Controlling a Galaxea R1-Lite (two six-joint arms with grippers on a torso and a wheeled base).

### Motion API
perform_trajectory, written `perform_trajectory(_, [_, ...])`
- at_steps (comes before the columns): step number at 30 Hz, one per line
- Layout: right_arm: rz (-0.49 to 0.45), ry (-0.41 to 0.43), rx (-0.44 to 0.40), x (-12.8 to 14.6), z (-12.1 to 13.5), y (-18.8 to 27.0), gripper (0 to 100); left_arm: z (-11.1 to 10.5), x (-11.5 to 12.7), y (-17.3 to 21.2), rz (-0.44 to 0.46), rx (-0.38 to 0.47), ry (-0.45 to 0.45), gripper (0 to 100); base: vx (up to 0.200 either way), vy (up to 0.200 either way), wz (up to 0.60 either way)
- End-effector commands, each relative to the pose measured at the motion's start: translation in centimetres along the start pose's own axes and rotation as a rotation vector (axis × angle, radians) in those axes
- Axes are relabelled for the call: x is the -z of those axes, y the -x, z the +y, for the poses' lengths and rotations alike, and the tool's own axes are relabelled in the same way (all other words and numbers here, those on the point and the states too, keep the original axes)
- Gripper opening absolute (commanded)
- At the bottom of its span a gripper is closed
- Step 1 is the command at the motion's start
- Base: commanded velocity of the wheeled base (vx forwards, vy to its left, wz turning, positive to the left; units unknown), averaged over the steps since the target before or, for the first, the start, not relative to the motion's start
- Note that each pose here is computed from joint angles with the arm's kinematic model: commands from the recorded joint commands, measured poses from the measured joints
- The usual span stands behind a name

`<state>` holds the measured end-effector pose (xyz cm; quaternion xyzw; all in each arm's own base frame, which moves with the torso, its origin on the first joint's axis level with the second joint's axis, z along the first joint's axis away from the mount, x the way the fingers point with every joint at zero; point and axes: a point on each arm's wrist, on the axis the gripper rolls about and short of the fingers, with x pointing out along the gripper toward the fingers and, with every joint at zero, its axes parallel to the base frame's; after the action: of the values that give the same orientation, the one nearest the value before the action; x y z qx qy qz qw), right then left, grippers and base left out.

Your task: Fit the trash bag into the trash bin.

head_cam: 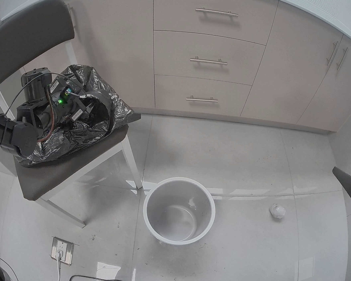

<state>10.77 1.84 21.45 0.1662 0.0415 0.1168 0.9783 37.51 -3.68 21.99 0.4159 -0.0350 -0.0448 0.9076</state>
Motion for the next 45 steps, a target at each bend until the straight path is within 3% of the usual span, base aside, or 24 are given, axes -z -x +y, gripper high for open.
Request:
perform_trajectory(1, [-0.007, 0.001, -0.003, -0.1, 0.0, 0.1, 100, -0.1, -0.1, -0.1, 0.021, 0.008, -0.009, 100, 0.0, 0.0, 0.0])
perform_trajectory(12, [-0.024, 0.003, -0.008, -0.2, 0.1, 0.1, 100, -1.8, -1.0, -2.0, 0.028, -0.003, -0.021, 100, 0.0, 0.0, 0.0])
perform_trajectory(21, [-0.024, 0.003, -0.009, -0.1, 0.0, 0.0, 100, -1.7, -1.2, -2.8, 0.018, -0.014, -0.051, 100, 0.0, 0.0, 0.0])
perform_trajectory(22, [-0.023, 0.001, -0.01, -0.1, 0.1, 0.0, 100, -1.7, -1.2, -2.8, 0.019, -0.013, -0.052, 0, 0.0, 0.0, 0.0])
perform_trajectory(40, [-0.025, 0.003, -0.011, -0.1, 0.1, 0.1, 100, -1.2, -1.6, -2.3, 0.004, -0.025, -0.035, 0, 0.0, 0.0, 0.0])
perform_trajectory(43, [-0.028, 0.003, -0.012, -0.2, 0.1, 0.1, 100, -0.2, -2.5, -1.6, -0.021, -0.05, 0.025, 0, 0.0, 0.0, 0.0])
perform_trajectory(45, [-0.028, 0.003, -0.01, -0.2, 0.1, 0.1, 100, 0.8, -3.3, -1.1, -0.044, -0.07, 0.124, 0, 0.0, 0.0, 0.0])
